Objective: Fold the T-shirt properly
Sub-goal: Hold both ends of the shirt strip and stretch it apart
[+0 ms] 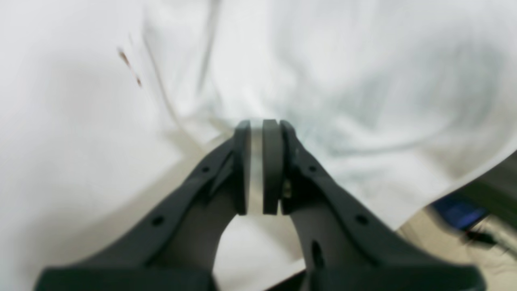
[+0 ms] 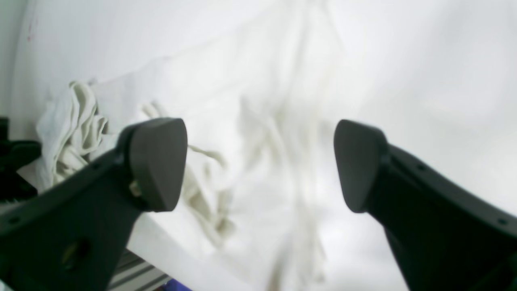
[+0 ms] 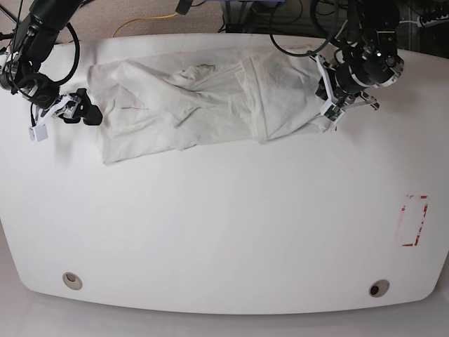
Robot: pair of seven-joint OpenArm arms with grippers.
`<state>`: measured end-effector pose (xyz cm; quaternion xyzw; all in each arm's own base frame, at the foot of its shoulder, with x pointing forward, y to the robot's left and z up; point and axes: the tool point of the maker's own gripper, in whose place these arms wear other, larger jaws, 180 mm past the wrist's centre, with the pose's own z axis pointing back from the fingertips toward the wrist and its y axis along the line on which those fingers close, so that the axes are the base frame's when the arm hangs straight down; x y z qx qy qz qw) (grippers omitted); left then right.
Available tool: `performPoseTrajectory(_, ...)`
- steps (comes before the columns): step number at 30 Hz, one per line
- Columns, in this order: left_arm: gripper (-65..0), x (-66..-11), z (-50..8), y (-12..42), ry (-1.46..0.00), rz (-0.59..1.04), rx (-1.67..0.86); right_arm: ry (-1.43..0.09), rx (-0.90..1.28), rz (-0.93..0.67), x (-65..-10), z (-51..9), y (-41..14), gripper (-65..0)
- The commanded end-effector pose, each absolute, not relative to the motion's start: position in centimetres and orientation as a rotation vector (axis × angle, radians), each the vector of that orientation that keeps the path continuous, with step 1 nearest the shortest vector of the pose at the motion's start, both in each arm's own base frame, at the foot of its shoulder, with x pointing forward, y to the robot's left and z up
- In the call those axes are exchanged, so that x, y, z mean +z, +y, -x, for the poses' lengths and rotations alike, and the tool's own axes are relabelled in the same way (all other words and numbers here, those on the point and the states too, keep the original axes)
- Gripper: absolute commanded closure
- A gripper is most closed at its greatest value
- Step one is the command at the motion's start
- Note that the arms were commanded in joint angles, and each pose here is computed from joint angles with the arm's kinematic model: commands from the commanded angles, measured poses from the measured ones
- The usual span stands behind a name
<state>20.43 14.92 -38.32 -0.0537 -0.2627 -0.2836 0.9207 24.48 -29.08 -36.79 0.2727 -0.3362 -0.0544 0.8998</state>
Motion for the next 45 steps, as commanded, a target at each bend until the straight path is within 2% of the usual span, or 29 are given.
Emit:
performPoseTrajectory(1,-4.2,-37.3,-21.0,16.5,-0.577,0.084,-0.546,-0.734,-0.129,-0.567,-35.9,-25.5,-30.4,-54.5)
performPoseTrajectory(9,-4.2,-36.4,-21.1,20.0,-0.622,0.077,-0.405,-0.706,-0.156,-0.577,-36.9,-24.9,-30.5,-54.7)
performPoseTrajectory(21,-4.3,-36.9,-21.8,19.5,-0.629,0.102,-0.374,-0.638,-0.152,-0.563,-39.2,-24.3,-28.8,-54.7)
performPoseTrajectory(35,-4.3,-40.1,-20.4,20.4,-0.513,0.072,-0.334,-0.586,-0.112,-0.633,-40.7,-24.0,-24.8,-54.1)
performPoseTrajectory(45,-4.3,-39.7,-21.5,20.2,-0.538,0.072,-0.332,-0.585,-0.094,-0.658,-40.9,-23.4,-22.6,-53.9)
